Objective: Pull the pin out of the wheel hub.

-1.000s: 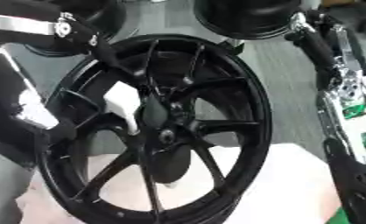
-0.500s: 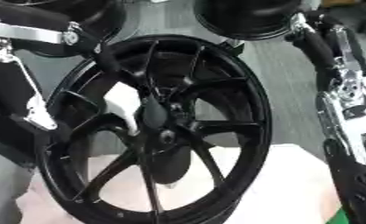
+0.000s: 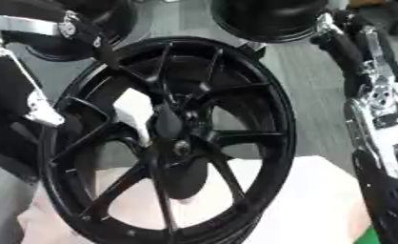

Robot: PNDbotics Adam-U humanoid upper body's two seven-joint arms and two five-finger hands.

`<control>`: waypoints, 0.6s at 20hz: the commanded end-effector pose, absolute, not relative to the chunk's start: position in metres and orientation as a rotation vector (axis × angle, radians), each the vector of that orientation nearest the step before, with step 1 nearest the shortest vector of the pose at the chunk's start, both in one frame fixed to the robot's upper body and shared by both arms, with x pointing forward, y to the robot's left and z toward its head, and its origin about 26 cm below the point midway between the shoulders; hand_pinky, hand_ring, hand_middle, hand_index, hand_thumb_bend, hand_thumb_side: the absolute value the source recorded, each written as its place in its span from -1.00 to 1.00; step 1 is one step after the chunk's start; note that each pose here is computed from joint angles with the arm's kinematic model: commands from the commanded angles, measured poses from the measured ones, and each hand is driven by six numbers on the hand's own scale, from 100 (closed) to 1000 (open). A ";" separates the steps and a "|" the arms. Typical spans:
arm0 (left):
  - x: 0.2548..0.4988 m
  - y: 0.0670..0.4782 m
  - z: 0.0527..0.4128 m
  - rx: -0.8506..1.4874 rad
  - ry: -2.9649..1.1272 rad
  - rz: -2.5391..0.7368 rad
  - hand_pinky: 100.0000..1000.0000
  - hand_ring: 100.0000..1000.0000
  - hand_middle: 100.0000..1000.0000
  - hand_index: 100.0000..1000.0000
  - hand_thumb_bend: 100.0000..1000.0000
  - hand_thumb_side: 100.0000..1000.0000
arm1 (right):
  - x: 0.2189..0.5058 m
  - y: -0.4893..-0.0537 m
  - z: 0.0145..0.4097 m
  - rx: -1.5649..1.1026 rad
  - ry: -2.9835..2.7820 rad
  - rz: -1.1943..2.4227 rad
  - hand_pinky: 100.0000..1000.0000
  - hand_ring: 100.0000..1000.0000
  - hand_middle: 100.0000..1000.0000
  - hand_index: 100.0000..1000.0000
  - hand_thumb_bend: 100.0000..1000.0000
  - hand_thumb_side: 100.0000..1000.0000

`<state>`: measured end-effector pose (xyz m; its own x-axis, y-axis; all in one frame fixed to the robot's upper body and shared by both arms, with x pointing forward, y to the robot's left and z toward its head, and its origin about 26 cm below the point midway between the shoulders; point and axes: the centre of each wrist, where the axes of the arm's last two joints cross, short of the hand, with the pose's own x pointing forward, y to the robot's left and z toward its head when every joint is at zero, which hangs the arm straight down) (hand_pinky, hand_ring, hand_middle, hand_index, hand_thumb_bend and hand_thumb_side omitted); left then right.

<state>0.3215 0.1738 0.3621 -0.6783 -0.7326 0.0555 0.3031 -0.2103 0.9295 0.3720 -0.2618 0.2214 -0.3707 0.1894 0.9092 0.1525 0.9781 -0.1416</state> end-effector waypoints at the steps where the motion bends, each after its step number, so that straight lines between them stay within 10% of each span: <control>1: 0.320 0.174 0.374 0.562 -1.377 -1.904 0.65 0.59 0.48 0.55 0.00 -0.73 | 0.371 -0.264 0.231 -0.262 -1.987 0.045 0.56 0.21 0.12 0.38 -1.00 -0.12; 12: 0.333 0.158 0.366 0.517 -1.356 -1.952 0.65 0.59 0.48 0.55 0.09 -0.85 | 0.371 -0.263 0.232 -0.253 -1.990 0.043 0.56 0.21 0.12 0.38 -1.00 -0.11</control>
